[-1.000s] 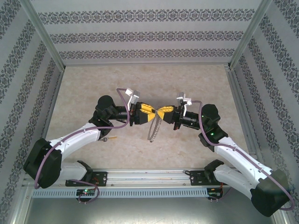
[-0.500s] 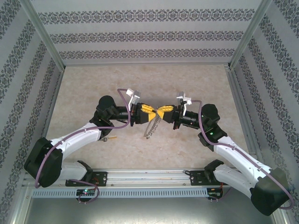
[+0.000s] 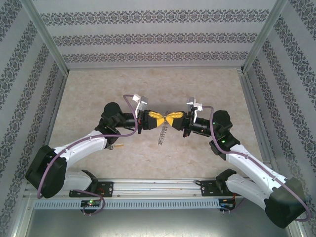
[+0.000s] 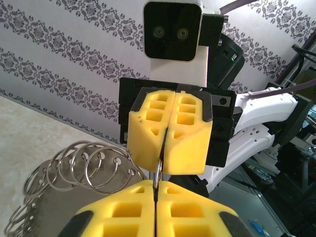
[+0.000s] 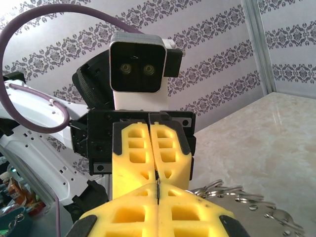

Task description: Put the keys on the keyring

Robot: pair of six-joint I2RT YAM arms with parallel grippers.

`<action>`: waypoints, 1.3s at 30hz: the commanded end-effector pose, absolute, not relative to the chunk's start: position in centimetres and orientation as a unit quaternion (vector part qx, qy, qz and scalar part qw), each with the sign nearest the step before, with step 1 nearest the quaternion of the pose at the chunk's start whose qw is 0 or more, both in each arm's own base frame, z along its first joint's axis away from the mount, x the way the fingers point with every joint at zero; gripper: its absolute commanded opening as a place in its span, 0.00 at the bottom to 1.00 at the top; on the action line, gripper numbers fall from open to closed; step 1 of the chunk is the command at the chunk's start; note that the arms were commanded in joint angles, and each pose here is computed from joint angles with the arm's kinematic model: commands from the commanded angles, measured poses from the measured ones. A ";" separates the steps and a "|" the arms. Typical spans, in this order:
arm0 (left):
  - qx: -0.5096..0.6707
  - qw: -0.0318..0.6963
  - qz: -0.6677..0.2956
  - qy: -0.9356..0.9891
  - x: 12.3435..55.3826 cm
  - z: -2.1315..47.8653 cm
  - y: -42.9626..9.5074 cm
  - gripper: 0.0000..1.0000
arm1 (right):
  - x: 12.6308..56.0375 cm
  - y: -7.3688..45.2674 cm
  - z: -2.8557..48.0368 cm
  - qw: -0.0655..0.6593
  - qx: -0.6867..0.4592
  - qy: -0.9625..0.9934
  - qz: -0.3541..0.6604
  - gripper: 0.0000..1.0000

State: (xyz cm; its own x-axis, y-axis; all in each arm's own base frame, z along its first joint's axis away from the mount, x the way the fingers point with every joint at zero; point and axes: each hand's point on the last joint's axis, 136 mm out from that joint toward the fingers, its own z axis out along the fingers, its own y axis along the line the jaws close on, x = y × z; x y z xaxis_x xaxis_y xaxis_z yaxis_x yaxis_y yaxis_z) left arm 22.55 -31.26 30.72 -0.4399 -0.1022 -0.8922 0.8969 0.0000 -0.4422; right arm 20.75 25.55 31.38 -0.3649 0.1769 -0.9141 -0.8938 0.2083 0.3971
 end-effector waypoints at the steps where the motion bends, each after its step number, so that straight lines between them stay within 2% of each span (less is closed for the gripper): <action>1: 0.361 0.428 -0.623 0.546 21.7 32.0 -31.3 0.00 | 20.7 25.2 32.1 0.502 -0.295 0.596 0.553 0.00; 5: 0.361 0.431 -0.621 0.546 21.7 32.0 -31.3 0.00 | 20.8 25.1 32.0 0.501 -0.291 0.600 0.552 0.00; 6: 0.362 0.431 -0.620 0.547 21.7 32.0 -31.3 0.00 | 21.2 24.9 32.0 0.502 -0.281 0.606 0.548 0.05; 8: 0.359 0.436 -0.609 0.557 22.0 31.8 -31.2 0.00 | 21.7 24.2 32.0 0.509 -0.260 0.615 0.543 0.37; 10: 0.358 0.443 -0.592 0.571 22.2 31.4 -31.0 0.00 | 22.0 23.2 32.2 0.517 -0.235 0.623 0.538 0.53; 12: 0.357 0.453 -0.569 0.586 22.5 30.9 -30.6 0.00 | 22.1 22.2 32.1 0.523 -0.213 0.631 0.531 0.60; 18: 0.362 0.483 -0.490 0.629 23.2 30.4 -29.2 0.00 | 22.1 20.2 30.0 0.514 -0.151 0.675 0.508 0.63; 24: 0.353 0.501 -0.401 0.681 25.4 29.0 -27.4 0.00 | 21.9 20.2 25.7 0.463 -0.110 0.724 0.500 0.62; 32: 0.299 0.543 -0.320 0.717 29.5 29.5 -24.1 0.00 | 20.8 22.9 19.4 0.402 -0.115 0.786 0.455 0.61; 39: 0.252 0.582 -0.280 0.721 32.7 32.0 -21.3 0.00 | 19.2 26.9 16.5 0.380 -0.170 0.812 0.409 0.60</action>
State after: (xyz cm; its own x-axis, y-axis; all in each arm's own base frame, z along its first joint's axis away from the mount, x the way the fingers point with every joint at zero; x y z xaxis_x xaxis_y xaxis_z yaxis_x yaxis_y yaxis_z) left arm 30.79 -23.01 29.26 -0.2638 0.0675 -0.9622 0.7391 0.6551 -0.1567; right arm 18.45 26.13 16.75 -0.6951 0.0543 -0.7169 -0.5783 0.5501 0.6024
